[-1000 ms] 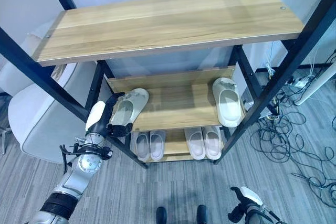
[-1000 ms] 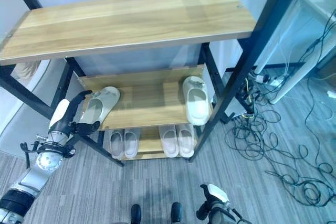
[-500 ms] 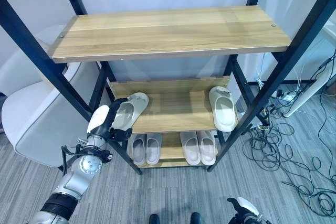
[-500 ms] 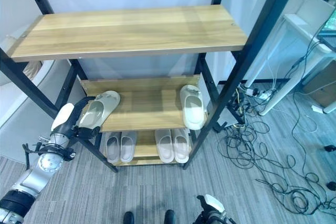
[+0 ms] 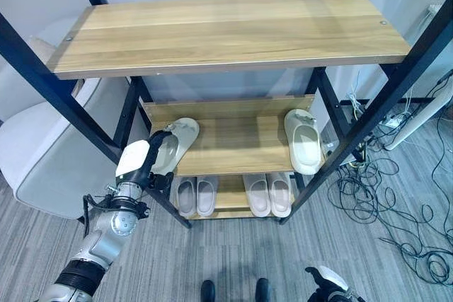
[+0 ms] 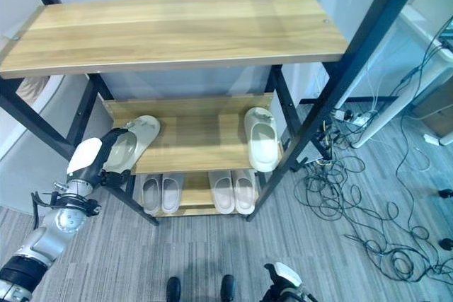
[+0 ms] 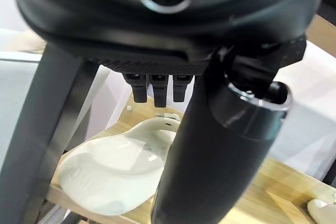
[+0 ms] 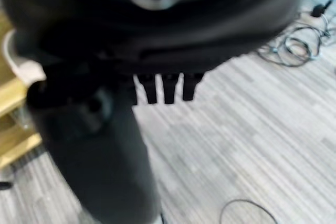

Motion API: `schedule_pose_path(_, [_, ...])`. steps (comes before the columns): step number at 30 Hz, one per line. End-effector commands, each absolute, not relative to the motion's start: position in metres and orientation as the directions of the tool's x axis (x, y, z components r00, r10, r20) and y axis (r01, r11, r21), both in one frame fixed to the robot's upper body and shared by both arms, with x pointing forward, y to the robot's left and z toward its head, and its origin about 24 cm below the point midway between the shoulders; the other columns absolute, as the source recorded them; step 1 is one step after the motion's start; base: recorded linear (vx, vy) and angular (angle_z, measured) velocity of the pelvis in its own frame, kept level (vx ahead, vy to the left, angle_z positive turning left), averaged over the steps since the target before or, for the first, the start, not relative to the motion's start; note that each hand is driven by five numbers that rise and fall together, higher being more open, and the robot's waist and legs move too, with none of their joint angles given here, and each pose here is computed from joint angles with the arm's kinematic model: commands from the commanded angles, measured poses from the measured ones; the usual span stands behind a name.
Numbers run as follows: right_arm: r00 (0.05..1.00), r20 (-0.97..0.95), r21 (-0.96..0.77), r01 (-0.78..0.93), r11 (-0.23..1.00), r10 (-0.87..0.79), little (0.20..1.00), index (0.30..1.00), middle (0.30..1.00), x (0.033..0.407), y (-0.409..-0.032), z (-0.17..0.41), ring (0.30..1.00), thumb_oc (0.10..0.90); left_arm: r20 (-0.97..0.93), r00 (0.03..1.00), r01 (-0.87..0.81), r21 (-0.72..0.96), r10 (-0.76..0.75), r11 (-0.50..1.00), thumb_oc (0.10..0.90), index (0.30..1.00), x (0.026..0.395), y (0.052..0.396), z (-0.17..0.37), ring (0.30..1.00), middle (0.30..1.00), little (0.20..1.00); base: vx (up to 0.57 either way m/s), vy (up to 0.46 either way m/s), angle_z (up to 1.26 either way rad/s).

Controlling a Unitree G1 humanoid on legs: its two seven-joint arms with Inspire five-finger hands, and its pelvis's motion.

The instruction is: Arrange the slippers neatly on the shoe rack.

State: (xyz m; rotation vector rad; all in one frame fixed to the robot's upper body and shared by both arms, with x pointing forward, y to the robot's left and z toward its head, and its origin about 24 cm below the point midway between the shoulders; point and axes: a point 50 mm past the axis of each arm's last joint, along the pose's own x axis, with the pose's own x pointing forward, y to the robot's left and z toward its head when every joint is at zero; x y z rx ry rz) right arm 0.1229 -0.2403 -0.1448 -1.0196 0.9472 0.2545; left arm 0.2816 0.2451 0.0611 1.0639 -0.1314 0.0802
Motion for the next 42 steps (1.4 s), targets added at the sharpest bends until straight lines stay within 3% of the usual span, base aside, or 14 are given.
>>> schedule_pose_path(1, [0.646, -0.729, -0.648, -0.544, 0.533, -0.228, 0.9, 0.9, 0.9, 0.134, -0.235, -0.141, 0.9, 0.8, 0.459, 0.886, -0.442, 0.792, 0.067, 0.42, 0.8, 0.9, 0.317, 0.257, 0.136, 0.9, 0.9, 0.9, 0.0, 0.0, 0.0])
schedule_pose_path(13, [0.7, -0.681, -0.688, -0.511, 0.516, -0.216, 0.9, 0.9, 0.9, 0.148, -0.234, -0.133, 0.9, 0.8, 0.523, 0.839, -0.534, 0.74, 0.149, 0.409, 0.8, 0.9, 0.323, 0.263, 0.148, 0.9, 0.9, 0.9, 0.0, -0.004, -0.02])
schedule_pose_path(26, [0.745, -0.636, -0.719, -0.479, 0.504, -0.199, 0.9, 0.9, 0.9, 0.159, -0.237, -0.125, 0.9, 0.8, 0.587, 0.791, -0.608, 0.785, 0.171, 0.118, 0.8, 0.9, 0.325, 0.304, 0.18, 0.9, 0.9, 0.9, 0.01, -0.01, -0.05])
schedule_pose_path(42, [0.788, -0.592, -0.738, -0.445, 0.508, -0.169, 0.9, 0.9, 0.9, 0.174, -0.232, -0.116, 0.9, 0.8, 0.615, 0.77, -0.632, 0.772, 0.172, 0.069, 0.8, 0.9, 0.333, 0.305, 0.195, 0.9, 0.9, 0.9, 0.0, 0.0, 0.0])
